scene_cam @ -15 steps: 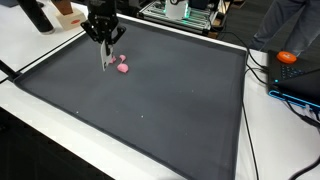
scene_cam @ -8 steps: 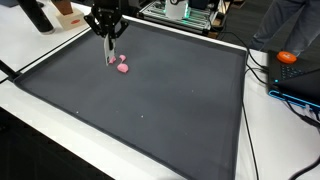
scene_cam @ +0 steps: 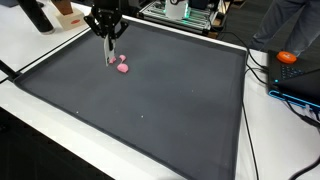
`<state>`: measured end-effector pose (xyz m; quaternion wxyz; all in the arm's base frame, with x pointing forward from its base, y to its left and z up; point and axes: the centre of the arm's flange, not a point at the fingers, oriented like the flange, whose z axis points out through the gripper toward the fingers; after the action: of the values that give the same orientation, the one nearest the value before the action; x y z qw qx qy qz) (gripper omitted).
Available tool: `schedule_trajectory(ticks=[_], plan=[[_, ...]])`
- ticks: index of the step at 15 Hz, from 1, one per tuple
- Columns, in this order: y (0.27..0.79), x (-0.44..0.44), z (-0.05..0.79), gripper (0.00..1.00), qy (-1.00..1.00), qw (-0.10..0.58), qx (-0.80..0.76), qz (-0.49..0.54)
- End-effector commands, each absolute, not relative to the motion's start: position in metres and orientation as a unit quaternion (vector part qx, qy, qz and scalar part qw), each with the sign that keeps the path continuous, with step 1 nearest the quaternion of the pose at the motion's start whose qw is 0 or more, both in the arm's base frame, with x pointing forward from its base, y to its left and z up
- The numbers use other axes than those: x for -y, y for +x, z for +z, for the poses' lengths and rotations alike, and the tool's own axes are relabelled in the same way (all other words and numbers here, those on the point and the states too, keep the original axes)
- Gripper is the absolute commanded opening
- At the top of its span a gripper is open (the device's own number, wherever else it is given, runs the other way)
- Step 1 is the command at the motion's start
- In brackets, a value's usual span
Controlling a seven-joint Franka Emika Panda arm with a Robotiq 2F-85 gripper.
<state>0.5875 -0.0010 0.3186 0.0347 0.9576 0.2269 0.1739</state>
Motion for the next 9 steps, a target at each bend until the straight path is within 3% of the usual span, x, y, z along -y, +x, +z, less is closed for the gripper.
schedule_trajectory(ticks=[1, 9], plan=[[0.592, -0.017, 0.316, 0.01, 0.957, 0.049, -0.232, 0.169], [0.605, -0.087, 0.319, 0.01, 0.952, 0.140, -0.248, 0.114]])
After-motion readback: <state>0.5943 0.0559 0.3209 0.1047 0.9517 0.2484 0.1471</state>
